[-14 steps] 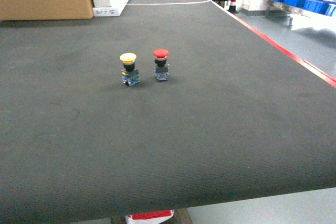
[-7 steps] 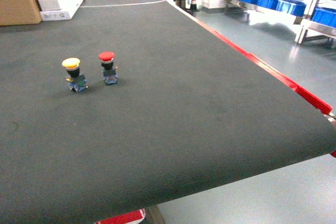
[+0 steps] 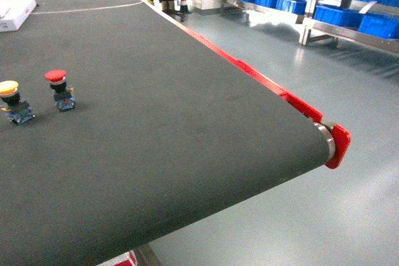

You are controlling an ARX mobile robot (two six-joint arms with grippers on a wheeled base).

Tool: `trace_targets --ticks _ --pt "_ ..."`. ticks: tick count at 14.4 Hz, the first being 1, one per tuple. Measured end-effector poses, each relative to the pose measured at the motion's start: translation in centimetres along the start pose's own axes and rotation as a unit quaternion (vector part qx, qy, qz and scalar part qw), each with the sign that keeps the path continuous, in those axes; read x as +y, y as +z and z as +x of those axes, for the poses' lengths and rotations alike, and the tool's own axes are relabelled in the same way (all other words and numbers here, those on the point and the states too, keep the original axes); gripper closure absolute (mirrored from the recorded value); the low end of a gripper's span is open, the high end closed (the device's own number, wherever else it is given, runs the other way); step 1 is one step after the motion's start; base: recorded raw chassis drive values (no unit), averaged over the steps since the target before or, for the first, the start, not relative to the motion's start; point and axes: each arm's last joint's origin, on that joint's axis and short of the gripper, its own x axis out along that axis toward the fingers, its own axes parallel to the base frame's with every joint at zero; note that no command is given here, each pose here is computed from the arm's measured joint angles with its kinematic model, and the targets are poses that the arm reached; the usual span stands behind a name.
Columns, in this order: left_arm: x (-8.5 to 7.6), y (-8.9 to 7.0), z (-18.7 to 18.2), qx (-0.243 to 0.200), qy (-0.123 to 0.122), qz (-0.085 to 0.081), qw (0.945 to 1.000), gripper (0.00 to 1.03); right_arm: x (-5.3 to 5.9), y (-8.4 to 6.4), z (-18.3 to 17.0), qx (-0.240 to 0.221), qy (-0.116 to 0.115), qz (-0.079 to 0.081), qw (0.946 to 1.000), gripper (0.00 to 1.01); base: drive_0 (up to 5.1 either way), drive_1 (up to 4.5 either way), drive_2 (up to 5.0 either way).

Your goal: Pick blue part to blue bin on bottom shelf

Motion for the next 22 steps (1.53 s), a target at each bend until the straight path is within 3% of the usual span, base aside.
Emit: trace_targets --ticks 22 --pt "-0.01 0.00 0.00 0.000 -0.002 0.000 1.0000 0.59 0.00 0.00 0.00 0.000 0.000 0.000 1.0000 0.03 -1.6 -1.58 -1.6"
